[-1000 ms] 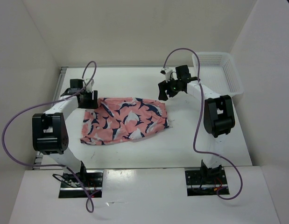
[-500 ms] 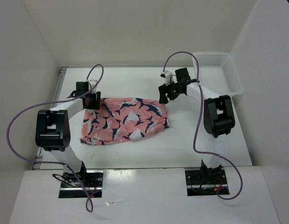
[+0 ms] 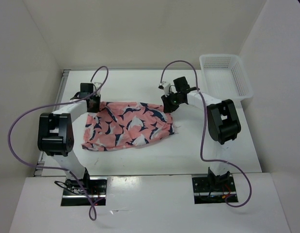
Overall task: Fold and stack the shorts
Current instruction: Fold the shorts
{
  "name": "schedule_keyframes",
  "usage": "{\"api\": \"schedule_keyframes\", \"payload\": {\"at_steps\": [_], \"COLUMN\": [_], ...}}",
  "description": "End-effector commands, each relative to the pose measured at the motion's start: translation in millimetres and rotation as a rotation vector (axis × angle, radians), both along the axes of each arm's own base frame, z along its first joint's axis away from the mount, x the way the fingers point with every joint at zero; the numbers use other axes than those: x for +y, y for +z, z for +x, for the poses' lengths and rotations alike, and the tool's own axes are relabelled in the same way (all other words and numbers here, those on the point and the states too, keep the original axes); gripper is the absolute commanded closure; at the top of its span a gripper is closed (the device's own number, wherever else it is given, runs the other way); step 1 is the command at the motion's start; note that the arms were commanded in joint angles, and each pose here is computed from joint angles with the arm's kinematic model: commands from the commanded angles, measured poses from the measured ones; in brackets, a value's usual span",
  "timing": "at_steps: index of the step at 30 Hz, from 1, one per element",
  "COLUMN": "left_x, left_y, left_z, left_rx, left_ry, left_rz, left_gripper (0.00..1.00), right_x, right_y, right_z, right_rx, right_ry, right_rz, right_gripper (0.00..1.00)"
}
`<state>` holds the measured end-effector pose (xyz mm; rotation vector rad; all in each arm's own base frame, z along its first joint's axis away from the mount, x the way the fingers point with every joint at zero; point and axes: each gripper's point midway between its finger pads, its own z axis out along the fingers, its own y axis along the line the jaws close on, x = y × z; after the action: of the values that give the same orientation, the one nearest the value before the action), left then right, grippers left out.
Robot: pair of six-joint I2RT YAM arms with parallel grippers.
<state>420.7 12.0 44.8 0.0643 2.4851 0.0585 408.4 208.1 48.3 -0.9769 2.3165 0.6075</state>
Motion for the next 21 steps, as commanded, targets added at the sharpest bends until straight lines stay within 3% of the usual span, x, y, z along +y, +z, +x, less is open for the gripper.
{"api": "schedule_keyframes", "payload": {"at_steps": [1,5,8,10,11,14,19,21], "left_x": [0,0,6,10,13,14,9,9], "left_y": [37,65,86,88,80,41,23,35], "left_z": [-3,-11,-17,-11,-13,-32,0,20], "left_rx": [-0.053,-0.065,-0.089,-0.152,-0.147,-0.034,-0.123,-0.166], "left_ry": [-0.001,-0.001,0.016,0.033,0.042,0.046,0.034,0.035], "left_rz": [0.011,0.011,0.019,0.038,0.048,0.056,0.051,0.050], "left_gripper": [1.00,1.00,1.00,1.00,0.76,0.50,0.18,0.14], "right_x": [10,4,1,2,1,0,-2,-3], "right_y": [23,39,57,62,62,56,56,53], "right_z": [7,13,10,6,2,-6,-7,-10], "right_rx": [-0.098,-0.180,-0.213,-0.220,-0.218,-0.211,-0.213,-0.205], "right_ry": [0.033,0.054,0.071,0.078,0.078,0.098,0.092,0.093], "right_rz": [0.003,-0.034,-0.037,-0.024,-0.025,-0.046,-0.054,-0.057], "right_gripper": [0.78,0.92,0.97,0.94,0.92,0.86,0.84,0.84]}}
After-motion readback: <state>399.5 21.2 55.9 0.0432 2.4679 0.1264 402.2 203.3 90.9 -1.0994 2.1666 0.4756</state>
